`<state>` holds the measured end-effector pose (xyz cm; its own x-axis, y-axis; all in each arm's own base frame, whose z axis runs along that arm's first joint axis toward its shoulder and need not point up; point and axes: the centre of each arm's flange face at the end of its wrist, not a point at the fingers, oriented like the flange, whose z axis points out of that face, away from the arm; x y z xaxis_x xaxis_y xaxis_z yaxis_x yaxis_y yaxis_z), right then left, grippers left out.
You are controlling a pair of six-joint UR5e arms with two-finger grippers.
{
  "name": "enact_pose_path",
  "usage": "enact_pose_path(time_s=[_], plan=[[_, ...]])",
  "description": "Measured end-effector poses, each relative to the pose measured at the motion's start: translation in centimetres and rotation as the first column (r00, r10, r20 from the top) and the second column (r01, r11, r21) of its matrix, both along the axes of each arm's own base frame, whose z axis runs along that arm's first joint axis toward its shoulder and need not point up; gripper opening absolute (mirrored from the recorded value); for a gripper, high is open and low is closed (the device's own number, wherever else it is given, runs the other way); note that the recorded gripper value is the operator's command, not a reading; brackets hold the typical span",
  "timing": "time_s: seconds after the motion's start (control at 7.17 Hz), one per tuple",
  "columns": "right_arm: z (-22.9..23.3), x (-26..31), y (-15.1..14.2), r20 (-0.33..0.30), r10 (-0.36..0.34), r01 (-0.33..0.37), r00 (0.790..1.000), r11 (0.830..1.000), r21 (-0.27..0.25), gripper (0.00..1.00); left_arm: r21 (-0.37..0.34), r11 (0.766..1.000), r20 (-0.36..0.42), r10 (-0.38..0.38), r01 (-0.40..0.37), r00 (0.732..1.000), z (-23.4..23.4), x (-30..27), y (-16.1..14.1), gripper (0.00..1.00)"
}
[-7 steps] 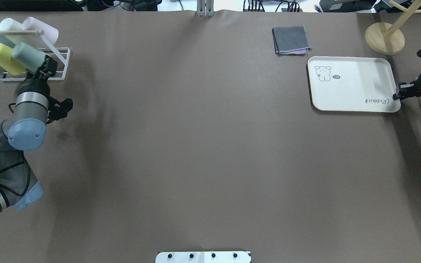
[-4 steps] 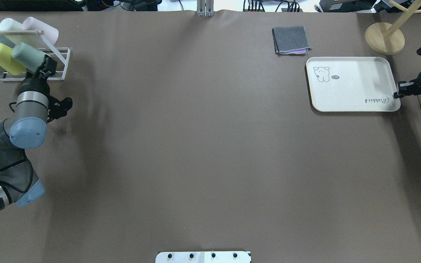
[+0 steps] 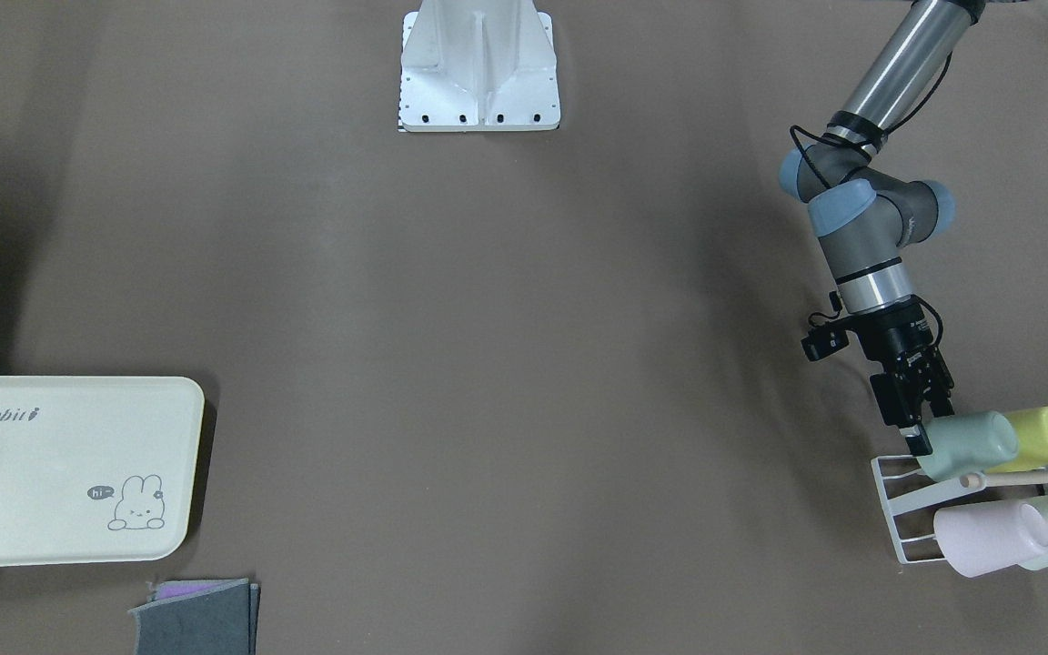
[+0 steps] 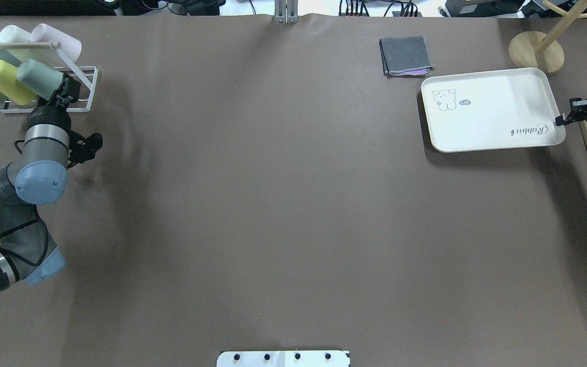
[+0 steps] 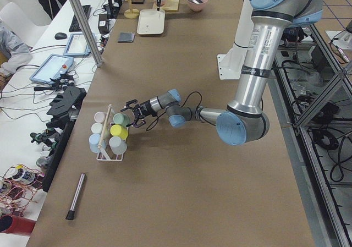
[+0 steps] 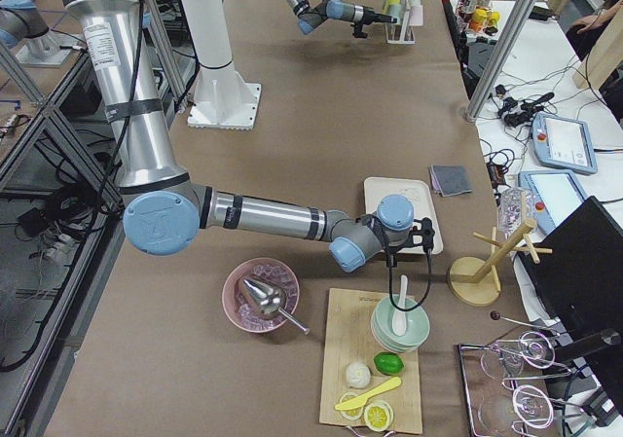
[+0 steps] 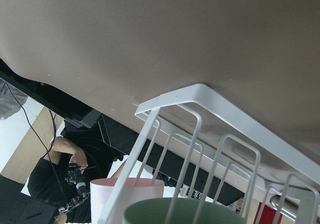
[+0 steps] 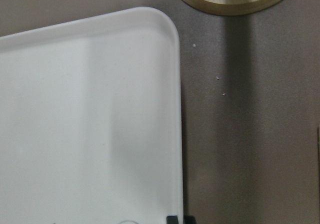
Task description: Pick up and place green cup on tray
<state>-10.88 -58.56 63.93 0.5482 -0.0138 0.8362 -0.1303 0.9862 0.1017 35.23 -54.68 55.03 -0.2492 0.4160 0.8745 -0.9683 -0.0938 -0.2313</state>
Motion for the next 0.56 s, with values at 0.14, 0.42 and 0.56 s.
enact_pose_path(time_s=[0.14, 0.42, 0.56], plan=[[-1.0, 1.3, 0.4, 0.034, 0.002, -0.002, 0.999, 1.000, 0.010, 0.00, 0.000, 1.000, 0.000, -0.002, 0.002, 1.000, -0.1, 0.2, -0.3, 0.96], [-3.7, 3.5, 0.9, 0.104, -0.004, 0.000, 0.995, 0.999, 0.035, 0.00, -0.003, 1.000, 0.003, -0.004, 0.004, 1.000, 0.0, 0.4, -0.7, 0.95], [-5.3, 3.9, 1.0, 0.121, -0.002, -0.004, 0.993, 0.998, 0.056, 0.00, -0.004, 1.000, 0.005, -0.004, 0.004, 1.000, 0.1, 0.4, -0.7, 0.94]])
